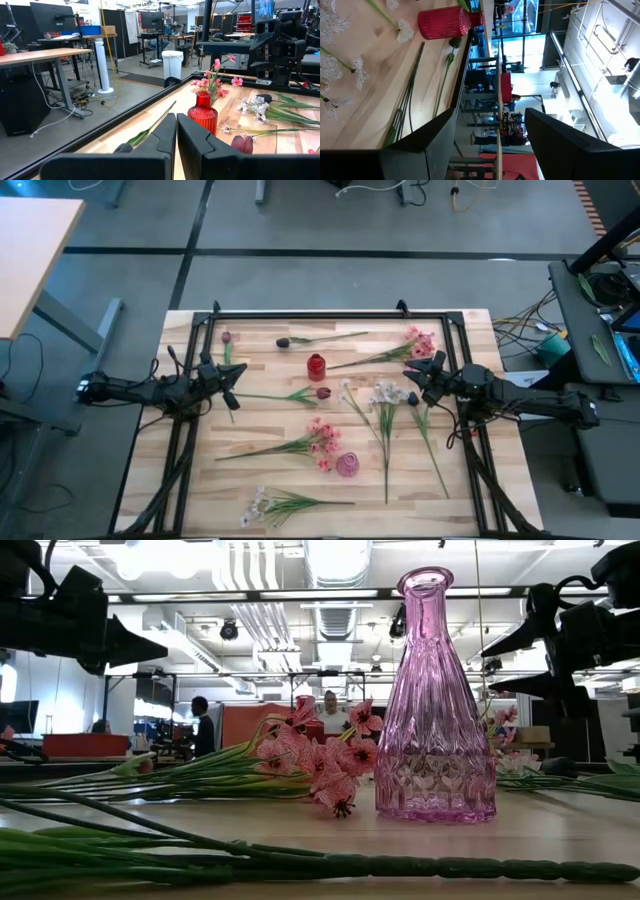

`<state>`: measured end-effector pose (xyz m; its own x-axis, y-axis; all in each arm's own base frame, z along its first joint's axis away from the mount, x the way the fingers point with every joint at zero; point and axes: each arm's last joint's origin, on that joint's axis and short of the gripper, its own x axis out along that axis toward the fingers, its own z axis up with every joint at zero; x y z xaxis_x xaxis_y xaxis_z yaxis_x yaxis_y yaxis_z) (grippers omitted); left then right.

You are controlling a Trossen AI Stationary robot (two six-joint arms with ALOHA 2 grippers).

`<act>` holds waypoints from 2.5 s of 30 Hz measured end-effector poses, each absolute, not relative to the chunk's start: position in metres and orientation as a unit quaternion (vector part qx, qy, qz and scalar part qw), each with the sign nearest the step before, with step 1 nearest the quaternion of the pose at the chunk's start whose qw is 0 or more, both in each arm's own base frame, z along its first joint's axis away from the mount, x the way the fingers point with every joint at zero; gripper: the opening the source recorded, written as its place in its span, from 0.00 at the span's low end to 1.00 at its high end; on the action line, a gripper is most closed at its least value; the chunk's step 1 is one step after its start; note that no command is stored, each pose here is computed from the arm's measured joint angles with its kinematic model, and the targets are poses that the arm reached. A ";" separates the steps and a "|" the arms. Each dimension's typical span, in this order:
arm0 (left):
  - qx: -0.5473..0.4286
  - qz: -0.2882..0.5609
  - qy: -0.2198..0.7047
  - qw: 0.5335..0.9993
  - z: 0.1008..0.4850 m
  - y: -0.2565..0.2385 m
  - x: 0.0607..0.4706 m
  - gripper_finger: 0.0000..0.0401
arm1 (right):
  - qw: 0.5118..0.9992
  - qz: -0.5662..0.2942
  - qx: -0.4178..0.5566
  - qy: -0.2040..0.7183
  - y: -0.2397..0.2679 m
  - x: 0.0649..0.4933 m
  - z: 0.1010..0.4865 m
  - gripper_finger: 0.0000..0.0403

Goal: Sort flowers into vase by color

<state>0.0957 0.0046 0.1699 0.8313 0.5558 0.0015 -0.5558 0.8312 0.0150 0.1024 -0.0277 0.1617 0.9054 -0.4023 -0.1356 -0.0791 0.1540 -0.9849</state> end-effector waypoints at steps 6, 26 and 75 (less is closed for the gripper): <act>-0.026 0.290 -0.033 0.956 0.176 0.005 0.095 0.00 | 0.736 -0.110 -0.641 0.188 -0.028 0.102 0.162 0.57; -0.149 0.272 -0.230 0.923 0.211 0.006 0.085 0.00 | 0.961 0.093 -0.260 0.022 -0.011 0.105 0.165 0.57; -0.267 0.076 -0.104 0.955 0.202 -0.010 0.128 0.00 | 0.773 -0.203 0.512 0.315 -0.025 0.144 0.244 0.57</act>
